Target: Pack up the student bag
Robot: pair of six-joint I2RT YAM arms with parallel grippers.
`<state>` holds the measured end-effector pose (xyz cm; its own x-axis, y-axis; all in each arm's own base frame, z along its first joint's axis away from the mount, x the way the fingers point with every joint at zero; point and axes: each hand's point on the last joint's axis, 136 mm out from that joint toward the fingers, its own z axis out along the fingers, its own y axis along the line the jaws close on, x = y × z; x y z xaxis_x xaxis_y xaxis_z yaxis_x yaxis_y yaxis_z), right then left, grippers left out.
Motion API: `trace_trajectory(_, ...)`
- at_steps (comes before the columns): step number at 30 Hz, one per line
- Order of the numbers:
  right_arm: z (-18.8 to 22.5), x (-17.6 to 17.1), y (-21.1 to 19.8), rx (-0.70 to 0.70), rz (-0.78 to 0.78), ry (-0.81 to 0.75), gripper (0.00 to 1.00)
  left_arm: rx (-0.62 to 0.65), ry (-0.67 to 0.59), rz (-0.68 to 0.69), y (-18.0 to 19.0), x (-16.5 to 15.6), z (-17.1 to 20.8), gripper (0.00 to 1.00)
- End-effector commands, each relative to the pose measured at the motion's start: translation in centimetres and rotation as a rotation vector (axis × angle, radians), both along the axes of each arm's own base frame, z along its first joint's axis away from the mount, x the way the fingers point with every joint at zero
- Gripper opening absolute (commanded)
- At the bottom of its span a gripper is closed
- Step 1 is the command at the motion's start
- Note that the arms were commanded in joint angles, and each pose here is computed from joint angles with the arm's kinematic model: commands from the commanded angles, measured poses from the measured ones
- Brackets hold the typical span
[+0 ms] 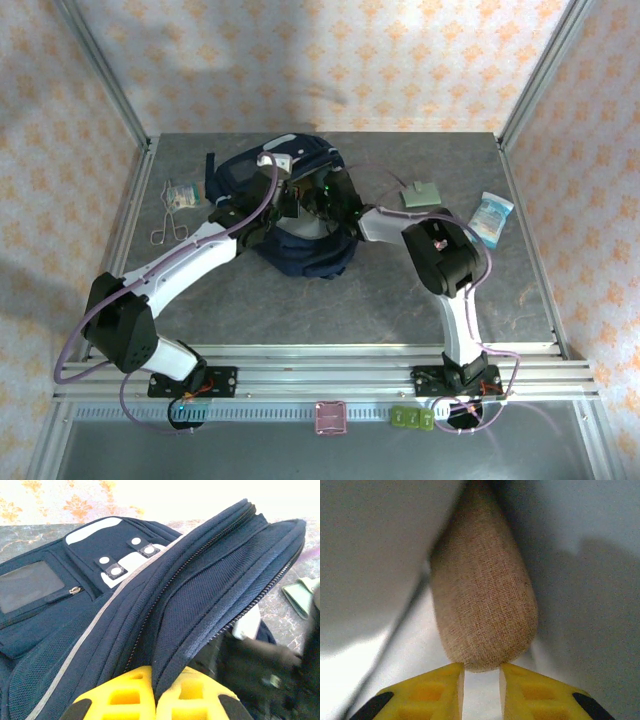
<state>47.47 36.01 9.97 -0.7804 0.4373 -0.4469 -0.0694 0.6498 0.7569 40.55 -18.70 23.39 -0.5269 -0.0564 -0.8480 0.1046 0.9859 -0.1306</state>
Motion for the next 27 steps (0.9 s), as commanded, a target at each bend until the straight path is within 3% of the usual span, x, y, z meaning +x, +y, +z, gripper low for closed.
trace_trajectory(1, 2.8, 2.4, 1.3, 0.114, 0.005, -0.087, 0.26, -0.155, -0.149, -0.024, -1.7, -0.1, 5.6, 0.0)
trace_trajectory(6, 2.4, 1.1, -0.1, 0.108, 0.002, -0.069, 0.33, -0.135, -0.143, 0.0, -1.1, -0.1, 4.9, 0.0)
trace_trajectory(16, 3.8, -6.4, -10.6, -0.217, -0.145, -0.005, 0.67, -0.098, -0.133, 0.045, -0.1, -0.2, 3.2, 0.0)
trace_trajectory(22, 3.5, -9.3, -19.8, -0.399, -0.452, 0.194, 0.92, -0.094, -0.119, 0.048, 0.1, -0.3, 2.6, 0.0)
trace_trajectory(27, 2.0, -10.4, -26.0, -0.375, -0.635, 0.433, 0.97, -0.102, -0.121, 0.044, 0.0, -0.4, 2.7, 0.0)
